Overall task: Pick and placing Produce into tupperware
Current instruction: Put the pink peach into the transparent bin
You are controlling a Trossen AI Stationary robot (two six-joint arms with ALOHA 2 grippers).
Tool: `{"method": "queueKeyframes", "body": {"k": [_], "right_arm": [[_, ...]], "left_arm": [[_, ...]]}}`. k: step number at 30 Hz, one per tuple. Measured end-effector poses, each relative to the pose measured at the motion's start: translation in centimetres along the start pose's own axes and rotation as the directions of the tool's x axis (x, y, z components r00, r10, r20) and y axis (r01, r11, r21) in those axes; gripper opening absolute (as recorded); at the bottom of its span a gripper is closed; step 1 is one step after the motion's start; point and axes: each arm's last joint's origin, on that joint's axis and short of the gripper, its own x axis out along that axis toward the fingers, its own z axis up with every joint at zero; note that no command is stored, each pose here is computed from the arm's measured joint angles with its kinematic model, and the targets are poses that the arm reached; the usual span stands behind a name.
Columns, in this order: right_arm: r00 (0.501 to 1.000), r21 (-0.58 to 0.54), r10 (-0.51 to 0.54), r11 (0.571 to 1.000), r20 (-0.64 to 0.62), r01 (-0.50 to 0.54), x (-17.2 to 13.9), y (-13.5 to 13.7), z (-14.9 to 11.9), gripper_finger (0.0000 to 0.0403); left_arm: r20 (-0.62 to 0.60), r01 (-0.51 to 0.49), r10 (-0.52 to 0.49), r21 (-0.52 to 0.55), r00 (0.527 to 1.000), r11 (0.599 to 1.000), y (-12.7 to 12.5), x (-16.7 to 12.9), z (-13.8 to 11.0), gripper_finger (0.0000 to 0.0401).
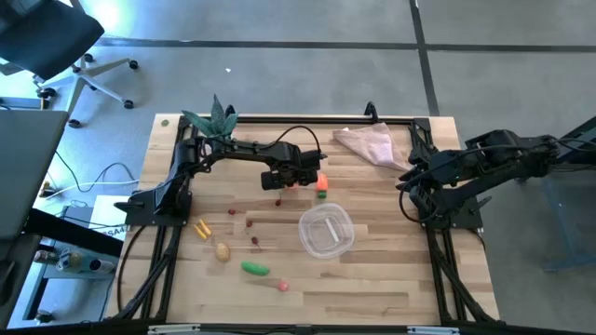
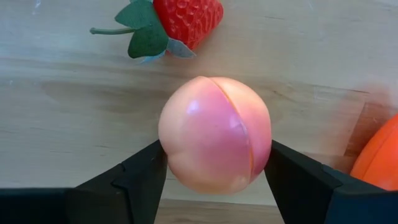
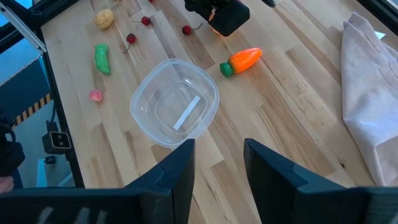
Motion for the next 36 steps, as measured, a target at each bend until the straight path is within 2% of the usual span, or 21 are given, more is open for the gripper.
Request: {"method": "queueKeyframes", "body": {"k": [5, 16, 21, 27, 36], "right_arm": [[1.0, 0.0, 0.0, 1.0, 0.0, 0.0, 0.0, 0.0, 0.0, 0.013], [1.0, 0.0, 0.0, 1.0, 0.0, 0.0, 0.0, 0.0, 0.0, 0.013], [1.0, 0.0, 0.0, 1.0, 0.0, 0.0, 0.0, 0.0, 0.0, 0.013], [1.0, 0.0, 0.0, 1.0, 0.0, 0.0, 0.0, 0.0, 0.0, 0.013], [1.0, 0.0, 0.0, 1.0, 0.0, 0.0, 0.0, 0.0, 0.0, 0.013]], "left_arm": [[0.001, 0.006, -0.006, -0.001, 1.0, 1.0, -0.1, 0.0, 0.1, 0.0269], [0.028, 0.016, -0.016, -0.01, 0.999, 1.0, -0.1, 0.0, 0.8, 0.0362], [0.027, 0.013, -0.012, -0.024, 1.0, 1.0, 0.0, 0.0, 1.4, 0.0388], [0.018, 0.013, -0.012, -0.016, 1.0, 1.0, 0.0, 0.0, 1.7, 0.0387], [0.022, 0.012, -0.011, -0.021, 1.0, 1.0, 0.0, 0.0, 1.7, 0.0344]]}}
